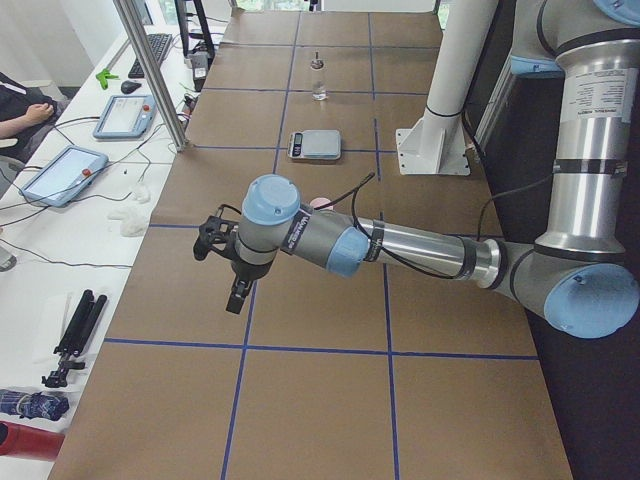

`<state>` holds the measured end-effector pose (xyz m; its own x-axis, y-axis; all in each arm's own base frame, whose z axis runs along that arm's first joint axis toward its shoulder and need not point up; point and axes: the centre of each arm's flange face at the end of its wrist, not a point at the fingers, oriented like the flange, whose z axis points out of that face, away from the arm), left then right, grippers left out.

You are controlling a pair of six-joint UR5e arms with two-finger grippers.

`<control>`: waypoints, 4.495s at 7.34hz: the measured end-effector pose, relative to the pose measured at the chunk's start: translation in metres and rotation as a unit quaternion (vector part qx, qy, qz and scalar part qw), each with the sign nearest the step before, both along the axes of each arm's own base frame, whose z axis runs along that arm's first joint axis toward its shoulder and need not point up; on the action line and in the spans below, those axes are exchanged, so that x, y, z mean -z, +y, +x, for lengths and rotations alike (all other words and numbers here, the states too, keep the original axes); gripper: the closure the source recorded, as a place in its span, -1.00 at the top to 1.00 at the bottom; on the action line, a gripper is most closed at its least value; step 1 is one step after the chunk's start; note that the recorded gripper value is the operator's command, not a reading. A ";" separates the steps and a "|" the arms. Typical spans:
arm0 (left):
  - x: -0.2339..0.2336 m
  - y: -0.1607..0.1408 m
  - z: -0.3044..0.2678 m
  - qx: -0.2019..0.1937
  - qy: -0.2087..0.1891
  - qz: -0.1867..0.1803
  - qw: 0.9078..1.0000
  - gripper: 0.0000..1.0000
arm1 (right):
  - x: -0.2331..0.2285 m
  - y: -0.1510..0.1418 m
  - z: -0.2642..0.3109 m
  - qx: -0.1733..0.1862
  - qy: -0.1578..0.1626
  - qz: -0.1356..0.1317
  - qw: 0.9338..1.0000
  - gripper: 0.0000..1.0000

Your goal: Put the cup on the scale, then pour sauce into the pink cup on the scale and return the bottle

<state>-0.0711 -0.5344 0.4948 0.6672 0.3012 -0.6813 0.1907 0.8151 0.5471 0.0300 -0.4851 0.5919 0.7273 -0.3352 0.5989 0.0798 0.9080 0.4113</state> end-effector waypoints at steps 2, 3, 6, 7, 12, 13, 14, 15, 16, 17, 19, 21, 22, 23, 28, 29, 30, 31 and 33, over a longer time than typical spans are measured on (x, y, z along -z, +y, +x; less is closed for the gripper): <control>0.026 0.005 0.060 -0.037 0.052 0.042 0.997 1.00 | 0.001 -0.001 0.000 -0.002 -0.002 0.007 1.000 1.00; 0.040 0.010 0.107 -0.051 0.080 0.034 0.995 1.00 | 0.000 -0.001 0.000 -0.002 -0.001 0.008 1.000 1.00; 0.057 0.042 0.232 -0.012 0.090 -0.035 0.995 0.74 | -0.007 0.000 0.001 -0.004 0.002 0.003 1.000 1.00; 0.071 0.056 0.263 -0.001 0.089 -0.074 0.993 0.70 | -0.010 0.001 0.001 -0.004 0.003 0.000 1.000 1.00; 0.110 0.117 0.350 0.022 0.048 -0.208 0.977 0.24 | -0.017 0.006 0.001 -0.008 0.000 -0.013 1.000 1.00; 0.107 0.130 0.371 0.016 0.044 -0.220 0.974 0.24 | -0.017 0.006 0.001 -0.009 0.000 -0.014 1.000 1.00; 0.101 0.138 0.386 0.012 0.038 -0.229 0.973 0.24 | -0.018 0.007 0.001 -0.009 -0.001 -0.015 1.000 1.00; 0.093 0.141 0.393 0.012 0.031 -0.235 0.971 0.24 | -0.017 0.007 0.001 -0.009 -0.001 -0.014 1.000 1.00; 0.086 0.142 0.395 0.014 0.025 -0.238 0.971 0.24 | -0.017 0.007 0.001 -0.009 -0.001 -0.014 1.000 1.00; 0.079 0.143 0.394 0.016 0.018 -0.241 0.970 0.24 | -0.017 0.007 0.001 -0.009 -0.001 -0.014 1.000 1.00; 0.073 0.150 0.401 0.008 0.011 -0.244 0.970 -0.28 | -0.017 0.007 0.001 -0.009 -0.001 -0.014 1.000 1.00; 0.072 0.157 0.409 -0.002 0.008 -0.245 0.970 -1.00 | -0.017 0.008 0.001 -0.009 -0.001 -0.014 1.000 1.00; 0.072 0.160 0.412 -0.005 0.007 -0.245 0.969 -1.00 | -0.017 0.008 0.001 -0.009 -0.001 -0.014 1.000 1.00; 0.072 0.161 0.413 -0.007 0.007 -0.244 0.970 -1.00 | -0.016 0.008 0.001 -0.009 -0.001 -0.013 1.000 1.00; 0.174 0.135 0.453 -0.016 0.008 -0.243 0.970 -1.00 | -0.013 0.007 0.001 -0.009 -0.003 -0.011 1.000 1.00; 0.225 0.125 0.472 -0.021 0.011 -0.243 0.970 -1.00 | -0.013 0.007 0.001 -0.009 -0.003 -0.011 1.000 1.00; 0.266 0.118 0.489 -0.031 0.017 -0.245 0.969 -1.00 | -0.013 0.007 0.001 -0.009 -0.003 -0.011 1.000 1.00; 0.301 0.110 0.511 -0.044 0.024 -0.248 0.967 -1.00 | -0.013 0.007 0.001 -0.010 -0.003 -0.012 1.000 1.00; 0.354 0.087 0.564 -0.055 0.026 -0.255 0.965 -1.00 | -0.013 0.007 0.001 -0.016 -0.006 -0.018 1.000 1.00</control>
<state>0.4926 -0.4474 0.1411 0.6109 -0.0147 -0.7916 0.1044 0.9926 0.0622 0.0306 -0.4782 0.6048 0.7302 -0.2911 0.6181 0.0469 0.9239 0.3797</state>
